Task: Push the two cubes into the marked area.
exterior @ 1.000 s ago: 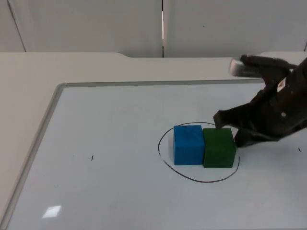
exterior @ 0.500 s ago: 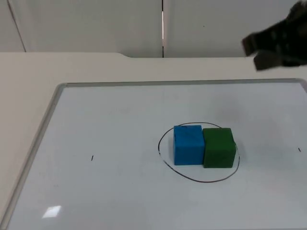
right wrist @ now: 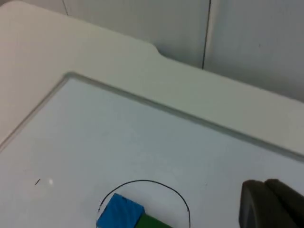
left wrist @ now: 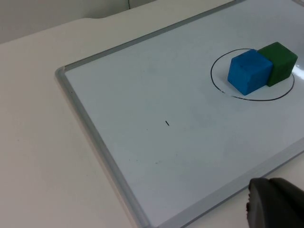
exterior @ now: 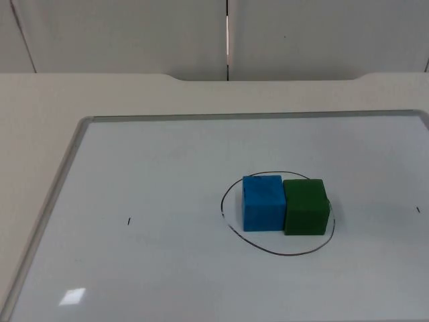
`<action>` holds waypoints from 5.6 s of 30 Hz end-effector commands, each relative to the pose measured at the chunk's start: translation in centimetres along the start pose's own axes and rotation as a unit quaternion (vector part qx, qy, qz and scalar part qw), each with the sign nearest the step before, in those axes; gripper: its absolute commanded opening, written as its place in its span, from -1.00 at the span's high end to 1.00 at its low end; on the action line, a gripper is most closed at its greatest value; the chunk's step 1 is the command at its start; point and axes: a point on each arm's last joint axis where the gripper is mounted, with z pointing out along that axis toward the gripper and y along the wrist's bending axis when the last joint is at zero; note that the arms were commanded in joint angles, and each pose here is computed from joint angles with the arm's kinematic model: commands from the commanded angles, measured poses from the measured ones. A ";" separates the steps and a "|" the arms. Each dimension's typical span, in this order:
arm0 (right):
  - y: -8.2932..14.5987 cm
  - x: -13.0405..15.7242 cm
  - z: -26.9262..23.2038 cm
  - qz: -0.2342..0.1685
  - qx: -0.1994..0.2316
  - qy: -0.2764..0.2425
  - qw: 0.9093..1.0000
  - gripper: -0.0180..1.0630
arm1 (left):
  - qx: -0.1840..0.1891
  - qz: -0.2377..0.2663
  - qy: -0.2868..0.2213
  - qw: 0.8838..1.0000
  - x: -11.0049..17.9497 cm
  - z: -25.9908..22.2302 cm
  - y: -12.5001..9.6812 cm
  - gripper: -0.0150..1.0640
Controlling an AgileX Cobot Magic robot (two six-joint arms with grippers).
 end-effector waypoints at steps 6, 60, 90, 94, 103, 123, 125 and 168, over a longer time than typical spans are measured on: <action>0.1 0.9 -5.0 -0.027 0.001 -0.046 0.999 0.96 | -0.005 0.001 -0.004 1.000 0.0 0.1 0.1 0.98; -0.2 18.9 -16.2 -0.003 0.009 -0.020 1.000 0.96 | -0.006 0.002 -0.004 1.000 0.0 0.1 0.1 0.98; 0.0 18.9 -16.2 -0.023 -0.002 -0.020 1.000 0.92 | -0.007 0.002 -0.004 1.000 0.0 0.1 0.1 0.98; 0.0 18.9 -16.2 -0.023 -0.002 -0.020 1.000 0.60 | -0.007 0.002 -0.004 1.000 0.0 0.1 0.1 0.98; 0.0 18.9 -16.2 -0.020 -0.002 -0.020 1.000 -0.97 | -0.007 0.002 -0.004 1.000 0.0 0.1 0.1 0.47; 0.0 18.9 -16.2 -0.020 -0.002 -0.020 1.000 -0.97 | -0.007 0.002 -0.004 1.000 0.0 0.1 0.1 -0.98; 0.0 18.9 -16.2 -0.020 -0.002 -0.020 1.000 -0.97 | -0.007 0.002 -0.004 1.000 0.0 0.1 0.1 -0.98; 0.0 18.9 -16.2 -0.019 -0.002 -0.020 1.000 -0.97 | -0.007 0.001 -0.004 1.000 0.0 0.1 0.1 -0.98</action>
